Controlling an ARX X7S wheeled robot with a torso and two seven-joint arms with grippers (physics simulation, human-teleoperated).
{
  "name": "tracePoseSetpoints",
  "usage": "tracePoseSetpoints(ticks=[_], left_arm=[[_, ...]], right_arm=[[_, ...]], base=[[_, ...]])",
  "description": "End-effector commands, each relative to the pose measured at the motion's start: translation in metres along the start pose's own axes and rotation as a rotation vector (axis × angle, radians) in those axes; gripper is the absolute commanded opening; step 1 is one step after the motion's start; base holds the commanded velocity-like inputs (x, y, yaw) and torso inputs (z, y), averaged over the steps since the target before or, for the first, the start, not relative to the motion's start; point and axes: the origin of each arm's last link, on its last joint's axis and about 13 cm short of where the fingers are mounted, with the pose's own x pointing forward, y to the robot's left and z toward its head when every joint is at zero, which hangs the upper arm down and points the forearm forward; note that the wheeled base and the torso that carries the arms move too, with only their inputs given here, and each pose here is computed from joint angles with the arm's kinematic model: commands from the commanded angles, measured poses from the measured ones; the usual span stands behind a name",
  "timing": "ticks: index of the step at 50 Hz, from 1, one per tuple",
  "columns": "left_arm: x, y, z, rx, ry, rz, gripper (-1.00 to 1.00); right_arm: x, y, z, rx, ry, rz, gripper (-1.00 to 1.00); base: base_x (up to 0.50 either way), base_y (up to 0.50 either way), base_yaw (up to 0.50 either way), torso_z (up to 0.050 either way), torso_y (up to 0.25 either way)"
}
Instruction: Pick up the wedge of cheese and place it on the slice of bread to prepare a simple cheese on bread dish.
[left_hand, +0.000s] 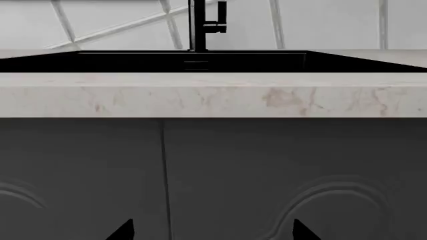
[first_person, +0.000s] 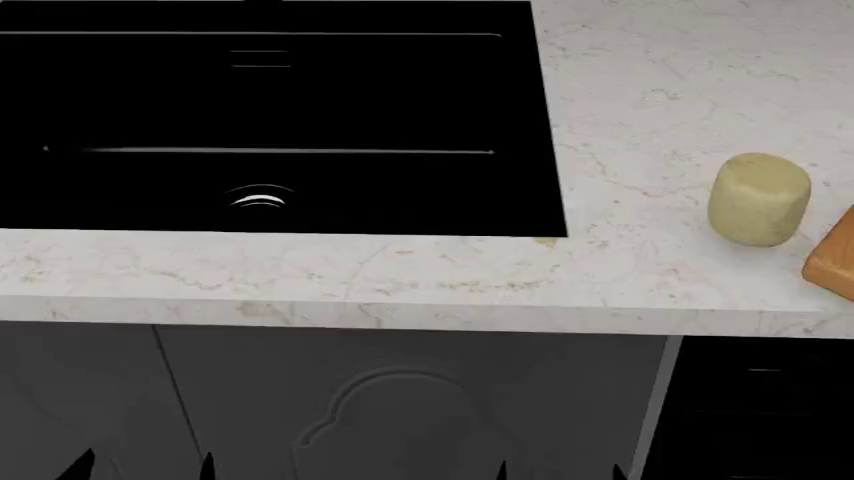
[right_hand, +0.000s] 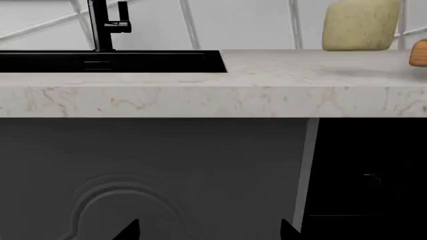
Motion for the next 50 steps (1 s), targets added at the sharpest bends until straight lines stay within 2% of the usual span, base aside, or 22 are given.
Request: tracePoseSetpoints(ticks=[1, 18, 20, 25, 29, 40, 50], left_arm=[[0.0, 0.0, 0.0, 0.0, 0.0, 0.0, 1.0], [0.001, 0.001, 0.002, 0.026, -0.043, 0.023, 1.0], [-0.001, 0.001, 0.003, 0.057, -0.062, 0.016, 1.0], [-0.002, 0.002, 0.006, 0.037, -0.054, 0.012, 1.0], [-0.005, 0.003, 0.014, 0.04, -0.057, 0.009, 1.0], [-0.01, 0.01, 0.057, 0.048, -0.136, -0.009, 1.0], [0.009, 0.009, 0.084, 0.065, -0.191, 0.016, 1.0]], right_arm=[[0.0, 0.0, 0.0, 0.0, 0.0, 0.0, 1.0], [-0.002, 0.001, 0.001, -0.016, -0.002, 0.015, 1.0], [-0.002, 0.001, 0.003, -0.018, -0.005, 0.015, 1.0], [-0.004, 0.0, 0.007, -0.015, -0.01, 0.008, 1.0], [-0.008, -0.001, 0.016, -0.021, -0.027, 0.006, 1.0], [-0.015, -0.002, 0.055, -0.059, -0.091, 0.016, 1.0], [-0.01, -0.007, 0.083, -0.053, -0.137, 0.033, 1.0]], base=[[0.0, 0.0, 0.0, 0.0, 0.0], [0.0, 0.0, 0.0, 0.0, 0.0], [0.0, 0.0, 0.0, 0.038, 0.001], [0.0, 0.0, 0.0, 0.05, 0.004], [0.0, 0.0, 0.0, 0.05, 0.004], [0.0, 0.0, 0.0, 0.05, 0.004], [0.0, 0.0, 0.0, 0.05, 0.004]])
